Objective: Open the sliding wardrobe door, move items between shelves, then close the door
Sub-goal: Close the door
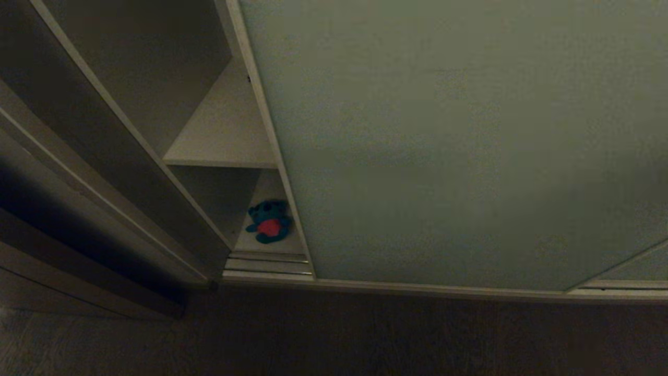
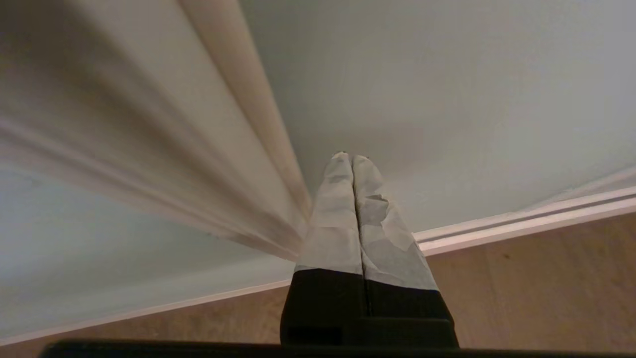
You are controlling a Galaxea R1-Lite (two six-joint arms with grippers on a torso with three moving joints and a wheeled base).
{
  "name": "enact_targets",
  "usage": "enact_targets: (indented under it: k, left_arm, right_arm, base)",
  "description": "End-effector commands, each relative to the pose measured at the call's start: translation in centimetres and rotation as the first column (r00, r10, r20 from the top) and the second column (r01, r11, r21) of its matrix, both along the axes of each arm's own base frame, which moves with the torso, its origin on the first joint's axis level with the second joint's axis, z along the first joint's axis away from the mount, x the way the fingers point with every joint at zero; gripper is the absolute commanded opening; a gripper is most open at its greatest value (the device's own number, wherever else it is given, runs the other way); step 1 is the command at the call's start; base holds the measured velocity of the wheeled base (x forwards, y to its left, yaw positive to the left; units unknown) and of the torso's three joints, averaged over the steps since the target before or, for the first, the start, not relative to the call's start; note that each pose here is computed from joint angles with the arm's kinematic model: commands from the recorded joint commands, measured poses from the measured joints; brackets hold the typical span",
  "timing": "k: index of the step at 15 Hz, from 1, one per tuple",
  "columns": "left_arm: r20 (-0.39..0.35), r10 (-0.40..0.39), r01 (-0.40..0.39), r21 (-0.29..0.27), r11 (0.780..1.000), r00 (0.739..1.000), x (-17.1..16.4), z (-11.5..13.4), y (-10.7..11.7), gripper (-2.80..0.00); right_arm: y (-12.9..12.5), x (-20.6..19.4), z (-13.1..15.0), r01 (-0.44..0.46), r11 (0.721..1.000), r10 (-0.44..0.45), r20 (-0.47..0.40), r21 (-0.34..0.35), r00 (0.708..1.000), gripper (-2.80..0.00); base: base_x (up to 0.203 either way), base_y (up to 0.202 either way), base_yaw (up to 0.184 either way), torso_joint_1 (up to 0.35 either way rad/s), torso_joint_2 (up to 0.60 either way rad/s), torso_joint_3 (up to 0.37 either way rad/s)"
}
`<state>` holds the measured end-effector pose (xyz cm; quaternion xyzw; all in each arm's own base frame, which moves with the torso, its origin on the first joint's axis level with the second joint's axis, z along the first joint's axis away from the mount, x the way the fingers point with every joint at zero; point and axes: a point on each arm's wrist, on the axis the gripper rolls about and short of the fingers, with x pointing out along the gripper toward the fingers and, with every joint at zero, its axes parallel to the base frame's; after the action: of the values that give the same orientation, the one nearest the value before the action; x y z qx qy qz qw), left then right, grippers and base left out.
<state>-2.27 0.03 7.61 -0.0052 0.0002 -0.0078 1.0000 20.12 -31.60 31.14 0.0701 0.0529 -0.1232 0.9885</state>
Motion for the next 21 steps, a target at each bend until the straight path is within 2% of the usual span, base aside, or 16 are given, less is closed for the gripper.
enact_targets:
  k: [1,5,8,15,21]
  left_arm:
    - [0.000,0.000,0.000,0.000,1.000,1.000,0.0,0.0,0.0,-2.80]
    - [-0.001,0.000,0.000,0.000,1.000,1.000,0.0,0.0,0.0,-2.80]
    - [-0.002,0.000,0.000,0.000,1.000,1.000,0.0,0.0,0.0,-2.80]
    - [-0.001,0.000,0.000,0.000,1.000,1.000,0.0,0.0,0.0,-2.80]
    - [-0.001,0.000,0.000,0.000,1.000,1.000,0.0,0.0,0.0,-2.80]
  right_arm:
    - [-0.1,0.9,-0.5,-0.022,1.000,0.023,-0.004,0.007,1.000,-2.80]
    - [-0.2,1.1,-0.6,-0.027,1.000,0.027,-0.002,0.004,1.000,-2.80]
    - [0.7,1.6,-0.7,-0.051,0.999,0.051,-0.005,0.010,0.999,-2.80]
    - [5.1,2.0,0.4,-0.130,0.991,0.130,0.000,0.002,0.991,-2.80]
    - [10.2,0.5,0.4,-0.198,0.980,0.198,-0.012,0.015,0.980,-2.80]
  base:
    - [0.000,0.000,0.000,0.000,0.00,0.000]
    - [0.000,0.000,0.000,0.000,0.00,0.000]
    - [0.000,0.000,0.000,0.000,0.00,0.000]
    - [0.000,0.000,0.000,0.000,0.00,0.000]
    - [0.000,0.000,0.000,0.000,0.00,0.000]
